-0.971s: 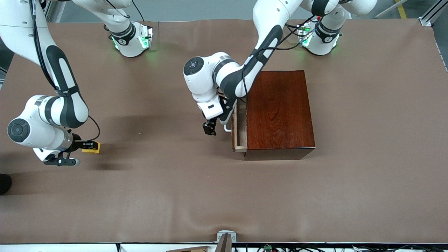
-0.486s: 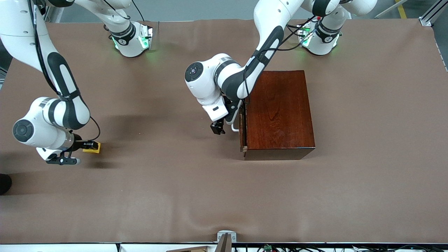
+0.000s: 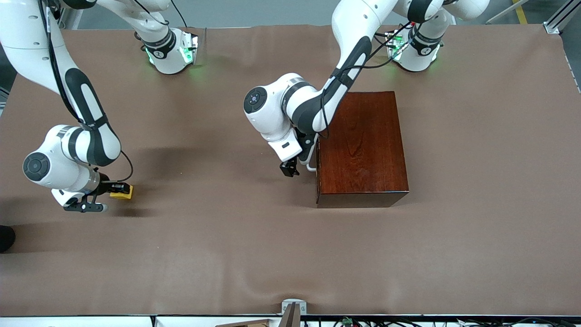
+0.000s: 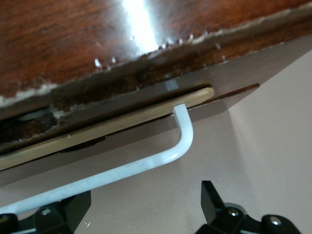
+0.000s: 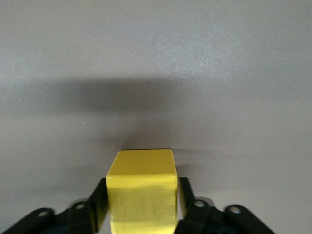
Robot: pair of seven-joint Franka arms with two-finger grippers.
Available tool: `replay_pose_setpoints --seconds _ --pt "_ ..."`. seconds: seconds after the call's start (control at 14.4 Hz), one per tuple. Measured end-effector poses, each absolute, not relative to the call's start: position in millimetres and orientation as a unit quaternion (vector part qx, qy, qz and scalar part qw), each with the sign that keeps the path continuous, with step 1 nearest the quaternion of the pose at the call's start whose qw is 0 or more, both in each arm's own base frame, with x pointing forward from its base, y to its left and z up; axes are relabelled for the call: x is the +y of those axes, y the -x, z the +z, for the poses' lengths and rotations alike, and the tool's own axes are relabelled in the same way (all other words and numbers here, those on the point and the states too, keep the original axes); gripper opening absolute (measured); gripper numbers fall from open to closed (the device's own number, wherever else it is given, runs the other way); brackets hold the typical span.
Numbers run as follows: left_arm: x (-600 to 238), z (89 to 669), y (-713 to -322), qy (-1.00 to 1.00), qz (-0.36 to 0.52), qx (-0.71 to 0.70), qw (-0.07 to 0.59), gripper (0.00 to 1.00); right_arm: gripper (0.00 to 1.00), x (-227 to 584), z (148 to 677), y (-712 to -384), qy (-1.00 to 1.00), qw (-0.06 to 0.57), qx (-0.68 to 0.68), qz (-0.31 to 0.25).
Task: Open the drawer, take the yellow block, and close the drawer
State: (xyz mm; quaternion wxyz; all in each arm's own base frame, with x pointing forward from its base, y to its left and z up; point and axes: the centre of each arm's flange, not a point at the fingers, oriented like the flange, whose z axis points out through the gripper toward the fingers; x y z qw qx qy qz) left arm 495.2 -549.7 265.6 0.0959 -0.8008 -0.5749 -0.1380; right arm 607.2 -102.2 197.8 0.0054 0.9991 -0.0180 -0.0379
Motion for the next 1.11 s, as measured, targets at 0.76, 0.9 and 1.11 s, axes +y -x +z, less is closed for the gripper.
replay_pose_setpoints --seconds 0.76,0.9,1.11 --pt "-564 312 -491 0.892 -0.142 -0.423 0.079 1.00 1.00 -86 298 -651 -0.999 -0.004 -0.002 -0.054" --pt "-564 347 -493 0.901 -0.163 -0.396 0.063 1.00 1.00 -84 322 -660 -0.999 -0.004 0.001 -0.045" --pt "-555 403 -499 0.918 -0.175 -0.354 0.039 1.00 1.00 -80 338 -663 -0.999 -0.002 0.003 -0.032"
